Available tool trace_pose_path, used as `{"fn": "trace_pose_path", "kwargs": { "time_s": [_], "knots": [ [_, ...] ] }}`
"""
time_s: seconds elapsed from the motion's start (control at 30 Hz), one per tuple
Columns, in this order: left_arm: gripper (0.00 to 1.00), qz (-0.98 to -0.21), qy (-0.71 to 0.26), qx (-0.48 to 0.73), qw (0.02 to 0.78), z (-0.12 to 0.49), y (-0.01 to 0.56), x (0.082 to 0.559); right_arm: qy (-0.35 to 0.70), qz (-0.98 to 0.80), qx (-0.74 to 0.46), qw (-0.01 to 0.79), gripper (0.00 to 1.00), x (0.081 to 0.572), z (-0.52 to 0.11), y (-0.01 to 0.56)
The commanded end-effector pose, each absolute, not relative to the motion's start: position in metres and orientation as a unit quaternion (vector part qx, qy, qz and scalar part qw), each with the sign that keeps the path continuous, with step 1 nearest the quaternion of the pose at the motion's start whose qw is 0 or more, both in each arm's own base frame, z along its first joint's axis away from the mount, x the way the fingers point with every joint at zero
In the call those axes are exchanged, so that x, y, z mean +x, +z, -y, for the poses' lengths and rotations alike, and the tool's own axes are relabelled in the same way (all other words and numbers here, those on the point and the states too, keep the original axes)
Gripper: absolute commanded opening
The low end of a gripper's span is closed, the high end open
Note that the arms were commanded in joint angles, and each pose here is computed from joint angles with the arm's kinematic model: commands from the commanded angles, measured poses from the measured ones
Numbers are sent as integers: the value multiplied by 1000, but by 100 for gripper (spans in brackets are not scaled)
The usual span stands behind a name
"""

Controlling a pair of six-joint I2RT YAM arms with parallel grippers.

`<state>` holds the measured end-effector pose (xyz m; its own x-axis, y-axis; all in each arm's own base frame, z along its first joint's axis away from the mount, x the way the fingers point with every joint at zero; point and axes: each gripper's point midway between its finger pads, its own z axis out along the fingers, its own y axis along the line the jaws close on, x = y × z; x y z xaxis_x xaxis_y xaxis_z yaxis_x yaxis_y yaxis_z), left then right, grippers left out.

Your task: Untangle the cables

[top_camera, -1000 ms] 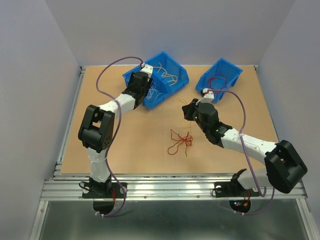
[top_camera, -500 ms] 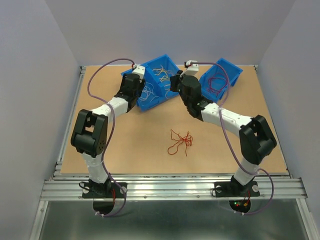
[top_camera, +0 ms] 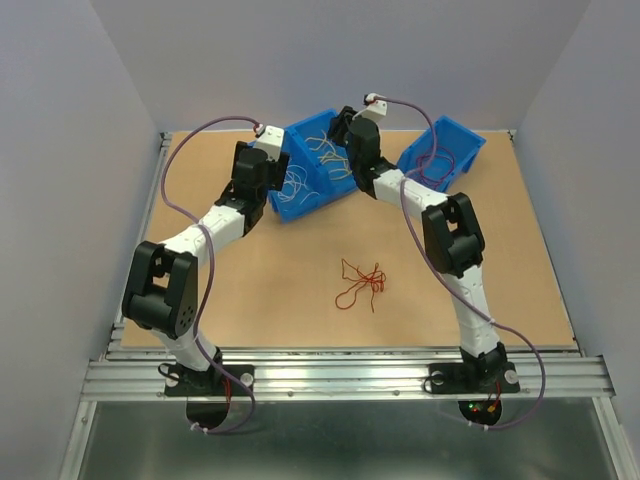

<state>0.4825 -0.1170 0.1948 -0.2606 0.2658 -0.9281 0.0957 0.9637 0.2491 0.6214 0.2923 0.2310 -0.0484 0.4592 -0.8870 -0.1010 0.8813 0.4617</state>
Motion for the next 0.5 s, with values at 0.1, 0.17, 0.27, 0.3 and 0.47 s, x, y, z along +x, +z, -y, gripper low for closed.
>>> {"fn": "trace_pose_path", "kwargs": {
  "time_s": [0.1, 0.17, 0.27, 0.3, 0.47],
  "knots": [
    [82, -764, 60, 102, 634, 118, 224, 482, 236, -662, 168, 691, 78, 636, -280, 286],
    [82, -764, 60, 101, 635, 117, 225, 482, 236, -663, 166, 691, 78, 621, -273, 297],
    [82, -761, 58, 101, 638, 117, 227, 481, 221, -686, 142, 679, 78, 600, -266, 289],
    [82, -759, 57, 101, 640, 118, 229, 480, 219, -685, 138, 681, 78, 588, -259, 306],
    [82, -749, 45, 98, 654, 118, 238, 473, 185, -709, 146, 664, 78, 540, -226, 301]
  ]
}}
